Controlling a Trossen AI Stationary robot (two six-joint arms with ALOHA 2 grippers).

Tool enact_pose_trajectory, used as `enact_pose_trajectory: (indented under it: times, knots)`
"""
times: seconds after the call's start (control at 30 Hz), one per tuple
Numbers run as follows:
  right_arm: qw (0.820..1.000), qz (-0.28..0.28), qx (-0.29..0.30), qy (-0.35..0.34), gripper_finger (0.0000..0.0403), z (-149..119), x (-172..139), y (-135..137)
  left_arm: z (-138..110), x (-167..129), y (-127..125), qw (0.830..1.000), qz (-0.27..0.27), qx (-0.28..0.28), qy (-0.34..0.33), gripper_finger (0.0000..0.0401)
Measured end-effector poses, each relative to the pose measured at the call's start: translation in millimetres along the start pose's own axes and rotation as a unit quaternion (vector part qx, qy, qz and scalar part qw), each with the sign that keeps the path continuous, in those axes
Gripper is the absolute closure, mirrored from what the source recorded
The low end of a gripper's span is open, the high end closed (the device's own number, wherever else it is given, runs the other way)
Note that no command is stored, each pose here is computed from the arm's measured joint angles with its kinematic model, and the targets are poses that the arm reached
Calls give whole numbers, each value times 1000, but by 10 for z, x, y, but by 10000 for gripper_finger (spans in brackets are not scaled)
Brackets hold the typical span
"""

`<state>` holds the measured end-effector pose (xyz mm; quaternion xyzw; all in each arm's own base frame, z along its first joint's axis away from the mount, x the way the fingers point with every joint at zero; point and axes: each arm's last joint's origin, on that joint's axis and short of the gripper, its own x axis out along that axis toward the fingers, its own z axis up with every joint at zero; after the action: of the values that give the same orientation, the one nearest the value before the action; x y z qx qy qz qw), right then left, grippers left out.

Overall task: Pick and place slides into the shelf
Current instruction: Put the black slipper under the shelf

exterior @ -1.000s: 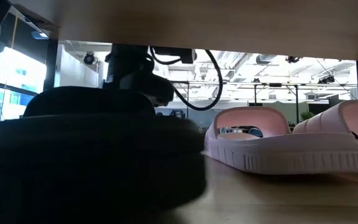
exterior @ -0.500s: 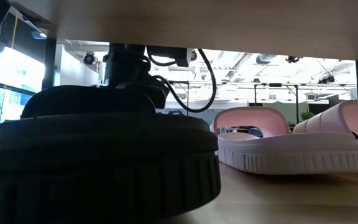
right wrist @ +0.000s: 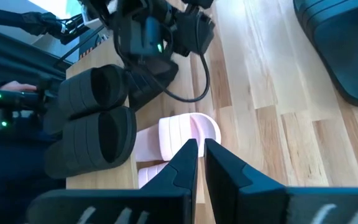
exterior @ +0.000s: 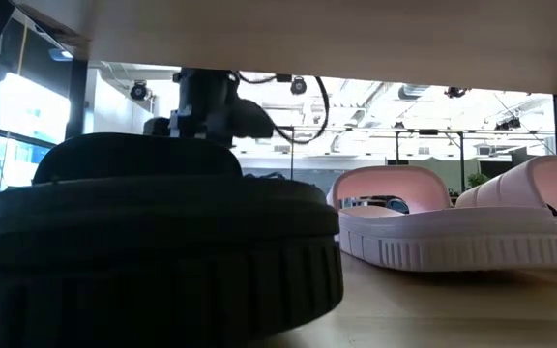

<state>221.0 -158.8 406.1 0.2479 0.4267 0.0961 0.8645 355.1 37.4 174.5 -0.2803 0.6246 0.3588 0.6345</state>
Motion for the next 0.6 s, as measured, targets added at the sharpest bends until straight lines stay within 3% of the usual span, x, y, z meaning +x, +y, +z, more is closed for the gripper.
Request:
enact_pose_trajectory:
  times: [0.37,0.5,0.6]
  knots:
    - [1000,3,3,3,382,-8,0,4,192,-578,587,996,-9,-38,-79,398]
    - [1000,4,2,4,382,-11,0,6,110,-713,902,991,-4,-64,-114,398]
    - [1000,4,2,4,382,-12,0,6,-5,-674,1171,984,-44,-102,-143,398]
